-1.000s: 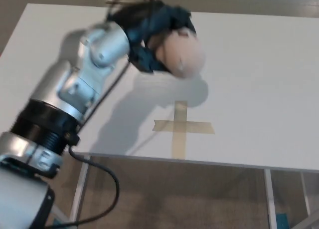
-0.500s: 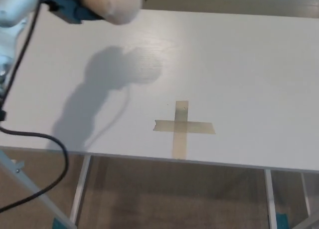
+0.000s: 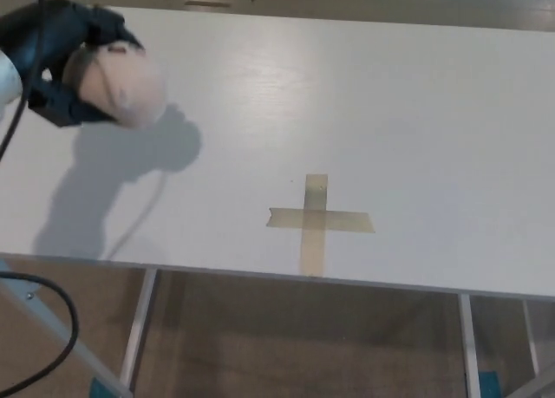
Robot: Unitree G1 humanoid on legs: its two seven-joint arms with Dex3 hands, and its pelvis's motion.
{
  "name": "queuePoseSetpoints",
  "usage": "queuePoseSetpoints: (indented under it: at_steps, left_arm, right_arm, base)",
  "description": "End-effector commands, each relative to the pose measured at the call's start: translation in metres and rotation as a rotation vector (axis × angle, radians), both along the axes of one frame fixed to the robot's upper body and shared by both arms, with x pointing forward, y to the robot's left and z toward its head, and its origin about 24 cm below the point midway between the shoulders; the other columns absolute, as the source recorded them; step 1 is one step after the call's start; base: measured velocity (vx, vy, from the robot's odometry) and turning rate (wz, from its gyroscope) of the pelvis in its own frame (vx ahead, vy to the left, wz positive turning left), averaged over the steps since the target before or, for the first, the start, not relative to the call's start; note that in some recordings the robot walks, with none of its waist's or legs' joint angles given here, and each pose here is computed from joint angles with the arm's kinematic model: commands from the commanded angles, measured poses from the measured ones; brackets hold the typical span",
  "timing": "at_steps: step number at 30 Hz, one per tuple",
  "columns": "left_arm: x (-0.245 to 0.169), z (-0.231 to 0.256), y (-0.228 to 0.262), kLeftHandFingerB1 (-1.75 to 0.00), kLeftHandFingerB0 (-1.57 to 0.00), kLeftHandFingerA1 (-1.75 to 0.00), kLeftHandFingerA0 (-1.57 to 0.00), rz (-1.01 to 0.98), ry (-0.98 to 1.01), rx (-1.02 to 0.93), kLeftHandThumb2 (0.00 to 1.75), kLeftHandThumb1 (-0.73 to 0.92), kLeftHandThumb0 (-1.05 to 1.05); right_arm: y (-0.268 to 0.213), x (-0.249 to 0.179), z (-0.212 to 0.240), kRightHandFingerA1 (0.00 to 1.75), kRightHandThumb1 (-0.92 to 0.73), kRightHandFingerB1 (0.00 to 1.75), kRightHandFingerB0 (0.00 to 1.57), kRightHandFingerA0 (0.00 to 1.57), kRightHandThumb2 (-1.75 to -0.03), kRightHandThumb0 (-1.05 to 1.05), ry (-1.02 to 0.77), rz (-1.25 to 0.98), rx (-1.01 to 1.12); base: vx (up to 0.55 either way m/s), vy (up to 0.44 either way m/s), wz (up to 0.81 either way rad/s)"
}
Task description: Use the left hand to take the pink dumpling toy on a person's hand and put it on the desk.
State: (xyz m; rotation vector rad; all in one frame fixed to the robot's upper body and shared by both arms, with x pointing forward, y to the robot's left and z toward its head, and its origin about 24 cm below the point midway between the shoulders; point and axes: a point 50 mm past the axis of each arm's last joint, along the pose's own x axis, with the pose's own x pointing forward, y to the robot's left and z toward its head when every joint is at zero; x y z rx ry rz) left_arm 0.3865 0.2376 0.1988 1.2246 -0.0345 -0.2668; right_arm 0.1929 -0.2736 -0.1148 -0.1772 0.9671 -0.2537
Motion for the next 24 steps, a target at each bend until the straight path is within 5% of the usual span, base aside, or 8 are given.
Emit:
queuePoseSetpoints:
  at_steps: [1,9,11,20,21,22,23,24]
  left_arm:
    - [0.0,-0.025,-0.008,-0.55,-0.85,-1.3,-0.72,-0.033,-0.008,0.131,0.62,0.77,-0.25]
    - [-0.008,-0.064,-0.02,-0.49,-0.75,-1.39,-0.7,-0.06,0.07,0.129,0.65,0.77,-0.23]
    - [-0.012,-0.077,-0.025,-0.42,-0.59,-0.99,-0.84,-0.073,0.112,0.113,0.62,0.77,-0.23]
    - [-0.016,-0.098,-0.036,-0.37,-0.43,-0.65,-0.79,-0.112,0.252,0.111,0.62,0.76,-0.26]
    - [-0.015,-0.099,-0.035,-0.35,-0.12,-0.48,-0.38,-0.111,0.3,0.115,0.72,0.52,-0.47]
    - [-0.015,-0.1,-0.034,-0.35,-0.12,-0.48,-0.38,-0.11,0.335,0.118,0.72,0.52,-0.47]
    - [-0.014,-0.101,-0.034,-0.48,0.0,-0.48,-0.01,-0.103,0.368,0.131,0.94,0.42,-0.3]
    - [-0.014,-0.101,-0.034,-0.48,0.0,-0.48,-0.01,-0.098,0.389,0.14,0.94,0.42,-0.3]
  right_arm:
    - [-0.005,-0.004,-0.001,0.45,-0.69,0.42,0.53,0.62,-0.61,-0.22,0.019,-0.014,-0.008]
    - [0.001,-0.006,-0.004,0.45,-0.69,0.42,0.54,0.63,-0.61,-0.22,0.022,-0.019,0.004]
    - [0.002,-0.006,-0.004,0.45,-0.69,0.42,0.53,0.62,-0.61,-0.22,0.023,-0.023,0.01]
    - [-0.001,-0.006,-0.003,0.44,-0.69,0.42,0.52,0.61,-0.61,-0.22,0.024,-0.018,0.004]
    - [-0.001,-0.006,-0.003,0.44,-0.69,0.42,0.52,0.61,-0.61,-0.22,0.024,-0.018,0.005]
    - [-0.001,-0.006,-0.003,0.44,-0.69,0.42,0.52,0.61,-0.61,-0.22,0.024,-0.019,0.006]
    - [-0.001,-0.006,-0.003,0.44,-0.69,0.42,0.52,0.61,-0.61,-0.22,0.025,-0.019,0.006]
    - [-0.001,-0.006,-0.003,0.44,-0.69,0.42,0.52,0.61,-0.61,-0.22,0.025,-0.019,0.007]
  base:
    - [0.0,0.0,0.0]
    - [0.0,0.0,0.0]
    - [0.0,0.0,0.0]
    - [0.0,0.0,0.0]
    - [0.0,0.0,0.0]
    - [0.0,0.0,0.0]
    - [0.0,0.0,0.0]
    - [0.0,0.0,0.0]
